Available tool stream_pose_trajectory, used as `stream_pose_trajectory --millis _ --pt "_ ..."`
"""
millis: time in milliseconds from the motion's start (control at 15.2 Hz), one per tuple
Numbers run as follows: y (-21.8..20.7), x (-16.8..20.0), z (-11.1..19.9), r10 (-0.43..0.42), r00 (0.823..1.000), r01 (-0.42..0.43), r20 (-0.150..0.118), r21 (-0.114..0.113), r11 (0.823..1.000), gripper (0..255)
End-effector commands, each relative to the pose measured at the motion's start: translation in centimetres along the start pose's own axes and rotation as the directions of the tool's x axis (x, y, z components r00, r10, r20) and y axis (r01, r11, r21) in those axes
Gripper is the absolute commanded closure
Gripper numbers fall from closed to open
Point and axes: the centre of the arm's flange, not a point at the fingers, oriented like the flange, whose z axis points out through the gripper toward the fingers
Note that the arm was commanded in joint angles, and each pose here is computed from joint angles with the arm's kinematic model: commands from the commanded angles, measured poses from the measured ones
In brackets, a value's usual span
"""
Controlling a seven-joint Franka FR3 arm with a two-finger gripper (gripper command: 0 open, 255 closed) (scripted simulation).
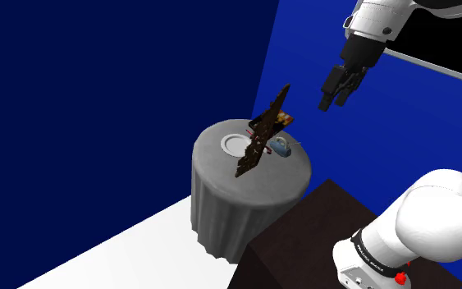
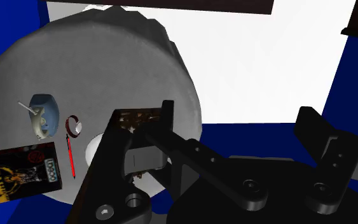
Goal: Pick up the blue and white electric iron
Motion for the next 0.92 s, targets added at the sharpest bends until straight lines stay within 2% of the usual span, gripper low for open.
stream_pose_trajectory --millis 0,858 --pt "0.0 0.0 0.0 0.0 1.0 0.0 0.0 0.0 1.0 0" --pt "10.8 5.5 11.4 0.007 0.998 -0.008 -0.054 -0.019 1.0 0"
